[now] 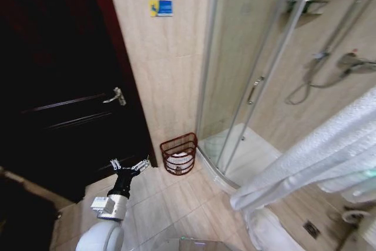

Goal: Discard the used towel into the hamper.

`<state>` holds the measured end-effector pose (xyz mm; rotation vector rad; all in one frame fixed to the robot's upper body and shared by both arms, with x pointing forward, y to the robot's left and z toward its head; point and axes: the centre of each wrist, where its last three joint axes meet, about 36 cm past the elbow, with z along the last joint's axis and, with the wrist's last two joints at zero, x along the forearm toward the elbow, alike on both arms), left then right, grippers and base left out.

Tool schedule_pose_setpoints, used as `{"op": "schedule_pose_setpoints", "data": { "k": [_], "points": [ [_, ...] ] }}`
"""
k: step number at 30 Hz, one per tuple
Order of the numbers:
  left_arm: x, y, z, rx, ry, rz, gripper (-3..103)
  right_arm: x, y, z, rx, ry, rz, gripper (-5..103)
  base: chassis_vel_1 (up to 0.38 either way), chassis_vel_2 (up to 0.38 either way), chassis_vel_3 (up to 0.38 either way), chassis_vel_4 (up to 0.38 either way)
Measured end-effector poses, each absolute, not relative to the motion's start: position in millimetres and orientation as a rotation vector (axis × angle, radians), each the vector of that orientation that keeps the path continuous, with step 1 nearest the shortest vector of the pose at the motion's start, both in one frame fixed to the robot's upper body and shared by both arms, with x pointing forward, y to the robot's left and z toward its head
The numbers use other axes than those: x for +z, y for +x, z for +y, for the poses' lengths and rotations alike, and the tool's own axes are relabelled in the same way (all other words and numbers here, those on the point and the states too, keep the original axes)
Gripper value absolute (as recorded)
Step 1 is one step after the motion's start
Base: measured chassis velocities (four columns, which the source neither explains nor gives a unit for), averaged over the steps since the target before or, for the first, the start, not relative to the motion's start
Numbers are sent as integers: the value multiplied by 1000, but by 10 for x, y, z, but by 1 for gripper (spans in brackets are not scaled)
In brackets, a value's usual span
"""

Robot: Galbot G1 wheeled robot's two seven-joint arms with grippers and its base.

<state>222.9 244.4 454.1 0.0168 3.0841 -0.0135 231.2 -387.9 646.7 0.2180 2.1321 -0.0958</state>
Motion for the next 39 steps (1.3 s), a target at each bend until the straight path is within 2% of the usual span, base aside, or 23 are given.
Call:
{"op": "schedule_pose_setpoints", "data": {
  "k": [24, 39],
  "points": [
    [4541, 2228, 2444, -13, 17, 3084, 100, 6460, 2319, -3872, -116, 205, 2121, 12, 124, 118, 123, 111],
    [4541, 2228, 2444, -14, 17, 3084, 100, 6366, 2439, -3750, -131, 202, 2207, 12, 8, 6, 9, 8]
  ]
}}
